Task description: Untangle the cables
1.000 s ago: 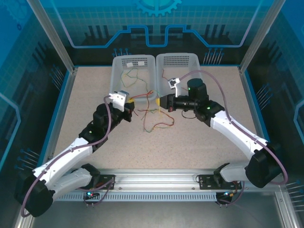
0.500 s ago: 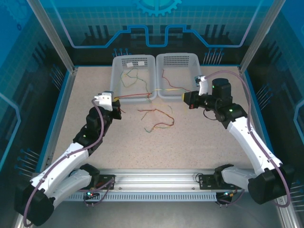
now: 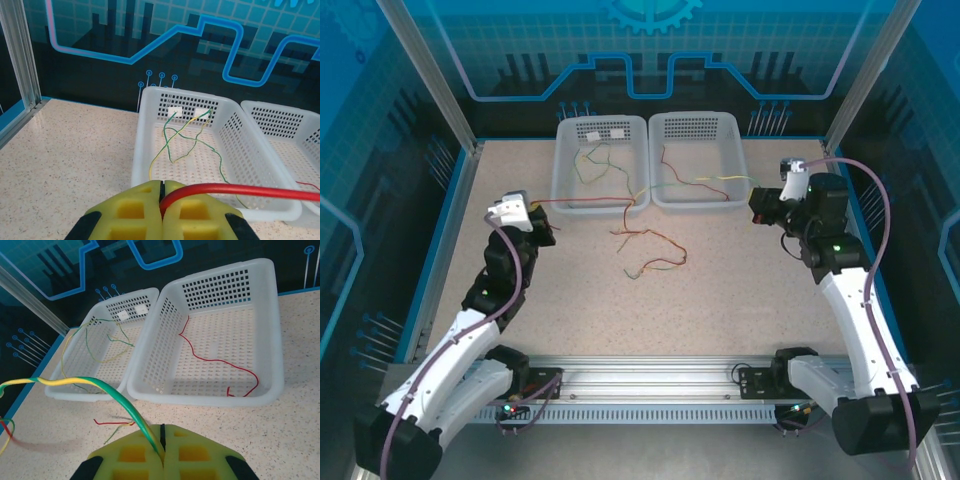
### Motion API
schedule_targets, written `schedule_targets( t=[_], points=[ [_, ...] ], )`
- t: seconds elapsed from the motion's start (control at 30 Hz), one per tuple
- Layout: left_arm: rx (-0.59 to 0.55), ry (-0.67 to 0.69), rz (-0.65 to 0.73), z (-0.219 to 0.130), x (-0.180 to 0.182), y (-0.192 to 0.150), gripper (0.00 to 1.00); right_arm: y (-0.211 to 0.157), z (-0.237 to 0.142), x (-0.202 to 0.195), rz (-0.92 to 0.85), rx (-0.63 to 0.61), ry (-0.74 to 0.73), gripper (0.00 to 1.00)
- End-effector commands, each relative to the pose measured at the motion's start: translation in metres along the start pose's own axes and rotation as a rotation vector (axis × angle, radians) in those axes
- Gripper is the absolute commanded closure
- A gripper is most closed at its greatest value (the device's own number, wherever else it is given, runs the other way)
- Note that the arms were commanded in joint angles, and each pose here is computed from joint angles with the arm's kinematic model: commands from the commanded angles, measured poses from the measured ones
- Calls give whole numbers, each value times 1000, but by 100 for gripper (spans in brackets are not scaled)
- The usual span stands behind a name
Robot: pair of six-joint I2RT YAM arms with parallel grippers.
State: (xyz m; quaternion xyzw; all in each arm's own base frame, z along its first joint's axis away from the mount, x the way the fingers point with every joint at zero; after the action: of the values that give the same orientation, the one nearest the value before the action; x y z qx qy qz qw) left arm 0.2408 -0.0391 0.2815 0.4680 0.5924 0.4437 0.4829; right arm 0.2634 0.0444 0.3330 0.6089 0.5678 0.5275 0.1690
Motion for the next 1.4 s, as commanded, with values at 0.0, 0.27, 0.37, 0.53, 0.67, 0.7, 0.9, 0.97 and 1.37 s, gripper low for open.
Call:
schedule_targets(
  t=[0.0, 0.27, 0.37, 0.53, 0.67, 0.7, 0.9, 0.97, 1.37],
  points=[
    [-23, 98, -64, -4, 14, 3, 100, 3, -9, -9, 24, -26, -61, 100],
    [-36, 281, -180, -17, 46, 4, 100, 11, -30, -26, 128, -125, -100, 100],
    [-71, 203, -184, -22, 41, 11, 100, 13, -34, -27, 122, -133, -86, 100],
    [-20, -85, -144, -16, 7, 36, 100, 14, -38, -15, 102, -166, 20, 100],
    [16, -223, -146, -7, -19, 54, 100, 15, -49, -3, 37, -222, 81, 100],
    [17, -256, -134, -5, -27, 57, 100, 16, -52, 1, 20, -240, 103, 100],
    [-19, -461, 40, 0, -111, 91, 100, 24, -86, 27, -95, -391, 167, 100],
    [-12, -521, 28, 10, -134, 97, 100, 24, -97, 29, -101, -456, 132, 100],
    [26, -561, 49, 114, -235, 92, 100, -7, -121, 14, -62, -565, -24, 100]
  ],
)
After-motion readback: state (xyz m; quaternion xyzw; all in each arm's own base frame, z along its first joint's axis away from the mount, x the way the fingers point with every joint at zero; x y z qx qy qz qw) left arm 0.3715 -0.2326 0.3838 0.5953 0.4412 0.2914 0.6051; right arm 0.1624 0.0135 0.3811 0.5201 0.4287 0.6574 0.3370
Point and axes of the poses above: each hand's point on the last joint's axis, 136 mm out from that joint toward the fingers, its own z axis out along the fingers, its own x axis along the line the jaws close on, y = z × x, the point moved 8 cm from there along -z, back along the fingers, and after that the axes turned 3 degrees about z, right-handed, at the moved point
